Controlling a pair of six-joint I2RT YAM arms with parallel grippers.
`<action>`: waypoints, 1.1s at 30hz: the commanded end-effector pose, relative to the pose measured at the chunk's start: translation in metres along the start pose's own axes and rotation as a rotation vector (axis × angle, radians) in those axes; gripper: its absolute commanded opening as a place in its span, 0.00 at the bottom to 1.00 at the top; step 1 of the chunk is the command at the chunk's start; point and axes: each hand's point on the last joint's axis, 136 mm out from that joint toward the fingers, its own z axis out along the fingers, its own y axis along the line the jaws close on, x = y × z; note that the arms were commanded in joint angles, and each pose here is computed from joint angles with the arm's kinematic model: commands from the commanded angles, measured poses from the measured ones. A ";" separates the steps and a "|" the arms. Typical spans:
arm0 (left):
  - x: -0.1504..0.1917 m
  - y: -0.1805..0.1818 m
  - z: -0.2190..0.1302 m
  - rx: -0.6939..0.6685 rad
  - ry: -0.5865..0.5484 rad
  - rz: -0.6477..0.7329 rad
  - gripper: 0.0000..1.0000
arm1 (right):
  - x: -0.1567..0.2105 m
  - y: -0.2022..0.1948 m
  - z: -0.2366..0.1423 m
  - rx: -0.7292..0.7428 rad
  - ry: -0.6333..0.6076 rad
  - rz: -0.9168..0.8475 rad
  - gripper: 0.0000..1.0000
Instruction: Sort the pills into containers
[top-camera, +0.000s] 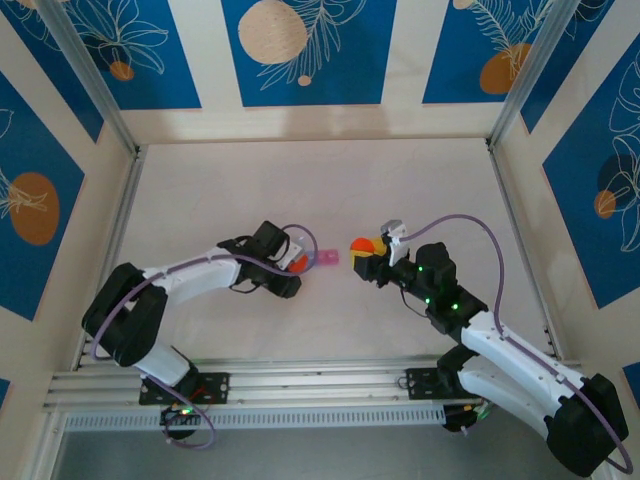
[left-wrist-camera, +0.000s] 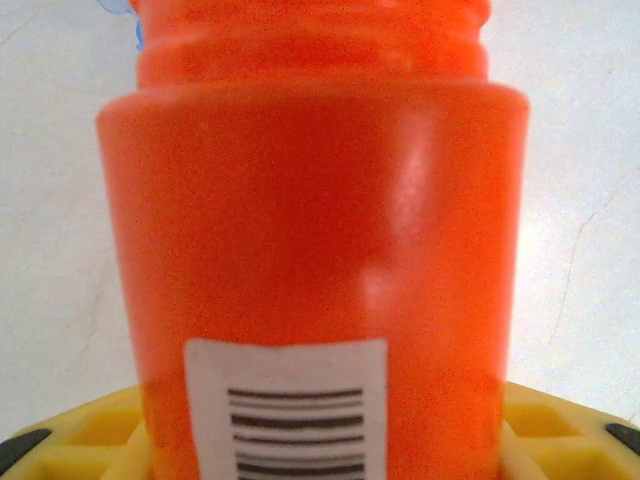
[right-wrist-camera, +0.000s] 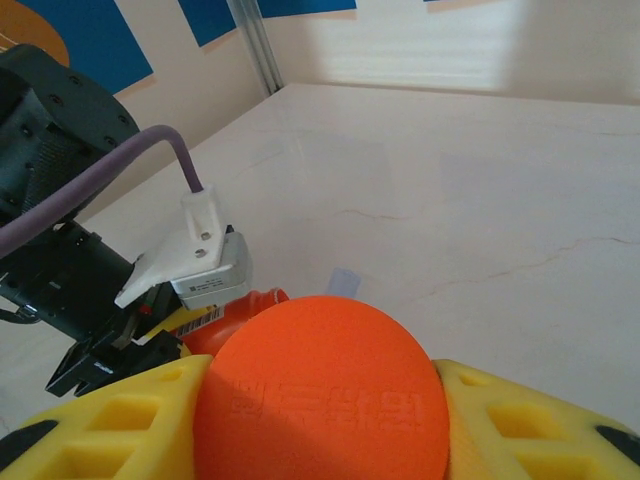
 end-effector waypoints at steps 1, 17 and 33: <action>0.000 0.006 -0.002 -0.015 0.032 -0.032 0.00 | -0.004 0.005 -0.004 -0.015 -0.022 0.007 0.00; 0.001 0.013 -0.008 -0.039 0.152 -0.034 0.00 | -0.007 0.010 -0.007 -0.029 -0.031 0.005 0.00; 0.000 0.017 -0.010 -0.048 0.258 -0.016 0.00 | -0.008 0.013 -0.009 -0.043 -0.034 0.005 0.00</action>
